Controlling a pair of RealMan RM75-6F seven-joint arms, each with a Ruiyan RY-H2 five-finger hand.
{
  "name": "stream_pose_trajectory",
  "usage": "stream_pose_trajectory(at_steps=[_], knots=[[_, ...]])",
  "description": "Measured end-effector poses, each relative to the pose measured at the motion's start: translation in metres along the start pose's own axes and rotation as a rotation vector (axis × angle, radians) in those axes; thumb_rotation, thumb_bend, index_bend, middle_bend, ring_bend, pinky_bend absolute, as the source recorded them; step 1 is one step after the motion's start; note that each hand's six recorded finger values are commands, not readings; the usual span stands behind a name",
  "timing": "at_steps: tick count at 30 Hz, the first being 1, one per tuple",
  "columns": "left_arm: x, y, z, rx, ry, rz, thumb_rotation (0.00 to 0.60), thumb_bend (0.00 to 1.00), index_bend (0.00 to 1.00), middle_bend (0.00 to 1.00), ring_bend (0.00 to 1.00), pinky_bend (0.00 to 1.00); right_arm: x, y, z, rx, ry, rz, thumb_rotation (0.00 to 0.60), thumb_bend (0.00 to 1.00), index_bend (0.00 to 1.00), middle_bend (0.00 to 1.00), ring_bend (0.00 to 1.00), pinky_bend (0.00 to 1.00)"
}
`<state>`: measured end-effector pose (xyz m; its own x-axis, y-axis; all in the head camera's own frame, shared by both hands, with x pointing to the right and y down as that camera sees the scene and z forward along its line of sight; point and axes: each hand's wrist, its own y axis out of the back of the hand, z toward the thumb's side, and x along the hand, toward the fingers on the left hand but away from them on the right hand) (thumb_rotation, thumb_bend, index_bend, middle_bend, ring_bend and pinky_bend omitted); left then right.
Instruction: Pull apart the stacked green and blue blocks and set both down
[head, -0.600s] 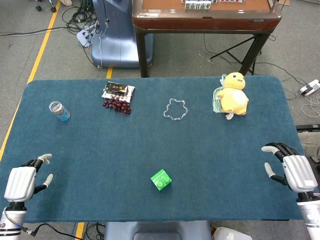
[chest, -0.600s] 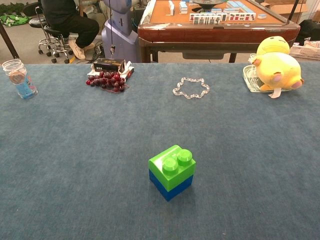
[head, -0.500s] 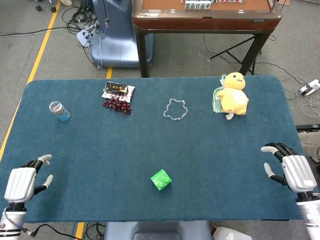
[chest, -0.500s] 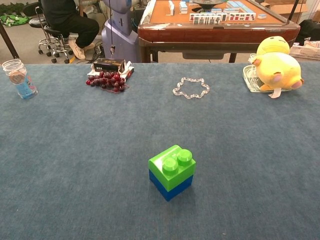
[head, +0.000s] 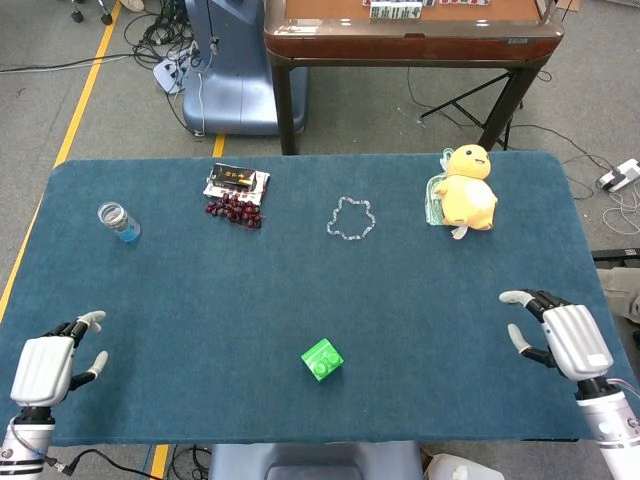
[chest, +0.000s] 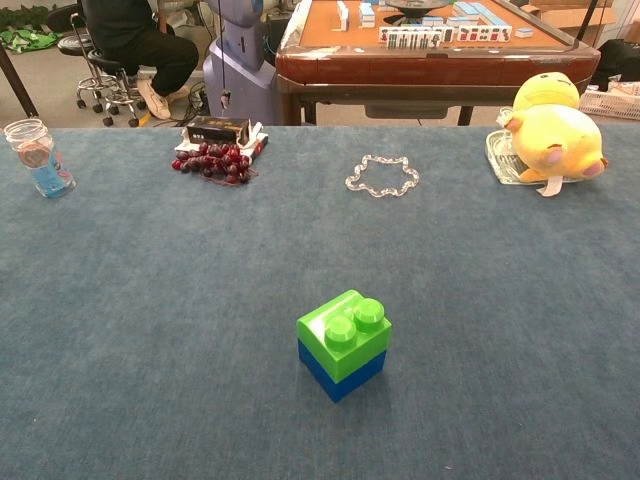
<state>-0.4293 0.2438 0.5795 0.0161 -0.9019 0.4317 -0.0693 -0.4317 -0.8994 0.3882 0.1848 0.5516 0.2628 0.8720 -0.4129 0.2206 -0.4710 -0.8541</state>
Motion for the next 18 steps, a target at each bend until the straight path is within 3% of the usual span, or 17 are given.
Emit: stream_pose_trajectory(at_steps=[6,12,18], knots=[[-0.004,-0.005,0.0,-0.003,0.003,-0.006,0.6,0.31,0.33,0.4,0.43,0.61,-0.002,-0.003,0.039,0.041,0.129,0.026,0.6,0.41,0.32,0.82,0.77,0.85],[-0.005,-0.006,-0.002,-0.006,0.009,-0.005,0.6,0.31,0.33,0.4,0.43,0.61,-0.002,-0.006,0.084,0.09,0.26,0.051,0.6,0.69,0.32,0.89,0.84,0.89],[-0.004,-0.006,-0.003,-0.008,0.008,-0.003,0.6,0.31,0.33,0.4,0.43,0.61,-0.003,-0.017,0.116,0.139,0.356,0.097,0.6,0.85,0.31,0.91,0.86,0.91]])
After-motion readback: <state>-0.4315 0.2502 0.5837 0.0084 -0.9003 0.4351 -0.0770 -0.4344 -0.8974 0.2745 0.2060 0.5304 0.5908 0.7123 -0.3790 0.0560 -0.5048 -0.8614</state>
